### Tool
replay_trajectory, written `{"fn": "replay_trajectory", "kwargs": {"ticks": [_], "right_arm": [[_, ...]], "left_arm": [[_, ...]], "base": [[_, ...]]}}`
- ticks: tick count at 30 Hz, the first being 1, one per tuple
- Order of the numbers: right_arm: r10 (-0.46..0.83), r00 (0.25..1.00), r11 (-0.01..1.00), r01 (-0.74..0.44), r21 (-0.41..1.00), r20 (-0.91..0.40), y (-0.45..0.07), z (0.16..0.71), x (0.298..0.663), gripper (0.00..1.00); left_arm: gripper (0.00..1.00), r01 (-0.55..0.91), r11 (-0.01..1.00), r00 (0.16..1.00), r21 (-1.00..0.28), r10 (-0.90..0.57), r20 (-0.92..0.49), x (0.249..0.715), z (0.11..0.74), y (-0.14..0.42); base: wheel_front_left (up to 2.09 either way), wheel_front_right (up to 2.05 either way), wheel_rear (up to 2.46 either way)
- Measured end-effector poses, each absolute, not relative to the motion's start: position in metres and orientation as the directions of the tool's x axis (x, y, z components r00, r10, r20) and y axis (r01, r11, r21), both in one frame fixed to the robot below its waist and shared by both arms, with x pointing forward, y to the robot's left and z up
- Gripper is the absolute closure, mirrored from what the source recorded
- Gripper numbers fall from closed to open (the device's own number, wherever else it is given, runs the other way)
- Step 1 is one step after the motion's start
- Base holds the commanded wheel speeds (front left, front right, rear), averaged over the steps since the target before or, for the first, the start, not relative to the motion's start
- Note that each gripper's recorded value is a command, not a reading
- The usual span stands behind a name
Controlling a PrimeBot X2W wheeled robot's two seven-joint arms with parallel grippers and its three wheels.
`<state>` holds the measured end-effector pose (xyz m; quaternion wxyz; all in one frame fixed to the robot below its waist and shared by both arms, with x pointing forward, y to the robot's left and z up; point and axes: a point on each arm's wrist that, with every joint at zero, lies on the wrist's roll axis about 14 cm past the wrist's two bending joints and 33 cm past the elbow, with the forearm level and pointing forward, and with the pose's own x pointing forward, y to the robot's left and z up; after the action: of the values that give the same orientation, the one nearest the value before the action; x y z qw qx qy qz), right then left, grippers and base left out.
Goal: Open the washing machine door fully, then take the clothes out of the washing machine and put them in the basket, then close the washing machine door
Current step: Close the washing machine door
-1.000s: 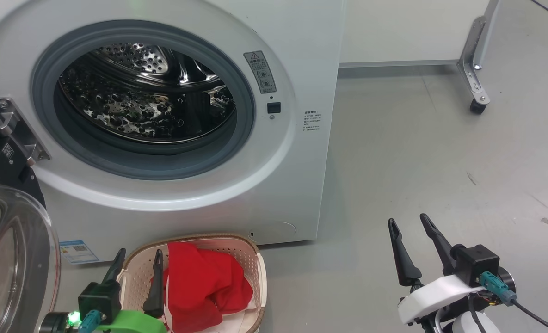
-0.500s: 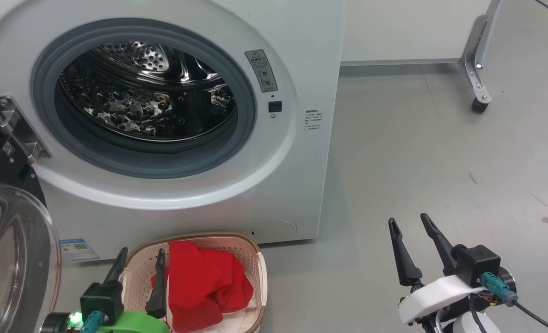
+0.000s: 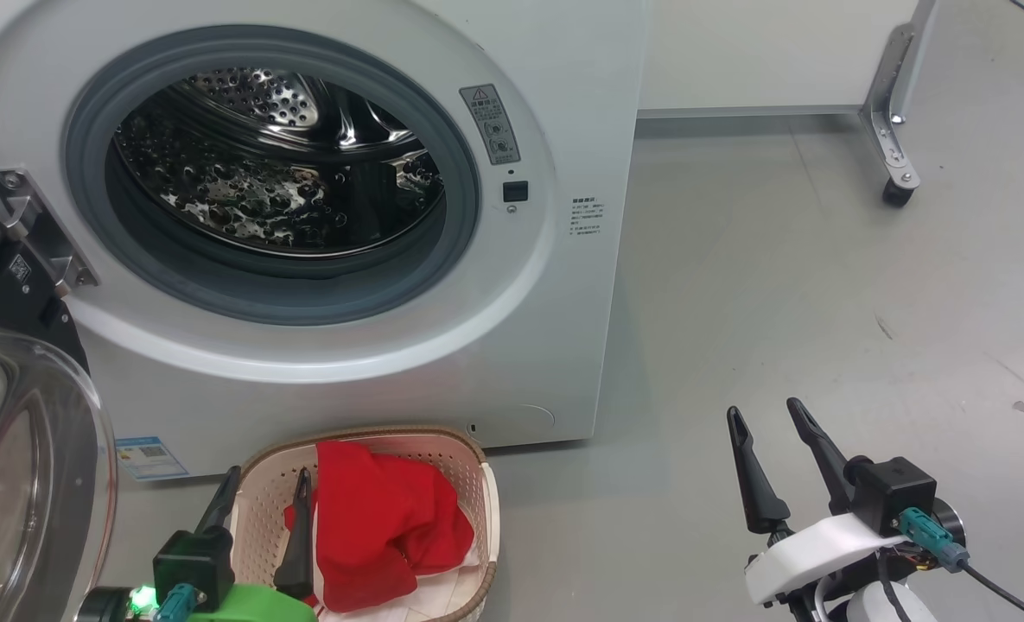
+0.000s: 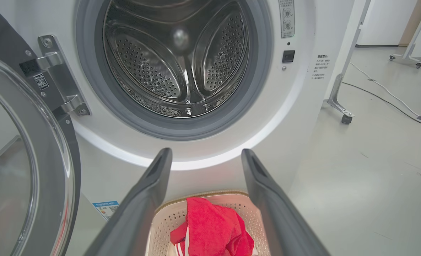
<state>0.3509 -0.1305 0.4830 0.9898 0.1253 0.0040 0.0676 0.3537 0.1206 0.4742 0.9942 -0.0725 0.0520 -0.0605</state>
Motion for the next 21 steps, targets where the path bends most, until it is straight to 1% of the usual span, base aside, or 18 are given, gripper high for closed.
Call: {"fn": "replay_trajectory", "kwargs": {"ticks": [8, 21], "right_arm": [[0.134, 0.991, 0.959, -0.132, 0.249, 0.009, -0.1307, 0.4831, 0.3511, 0.00], [0.134, 0.991, 0.959, -0.131, 0.250, 0.004, -0.1305, 0.4815, 0.3517, 0.00]], "left_arm": [[0.00, 0.115, 0.982, 0.987, -0.153, -0.130, -0.094, 0.3523, 0.4762, 0.1200], [0.00, 0.115, 0.982, 0.987, -0.149, -0.130, -0.095, 0.3517, 0.4782, 0.1199]], "base": [[-0.90, 0.90, 0.00], [-1.20, 1.20, 0.00]]}}
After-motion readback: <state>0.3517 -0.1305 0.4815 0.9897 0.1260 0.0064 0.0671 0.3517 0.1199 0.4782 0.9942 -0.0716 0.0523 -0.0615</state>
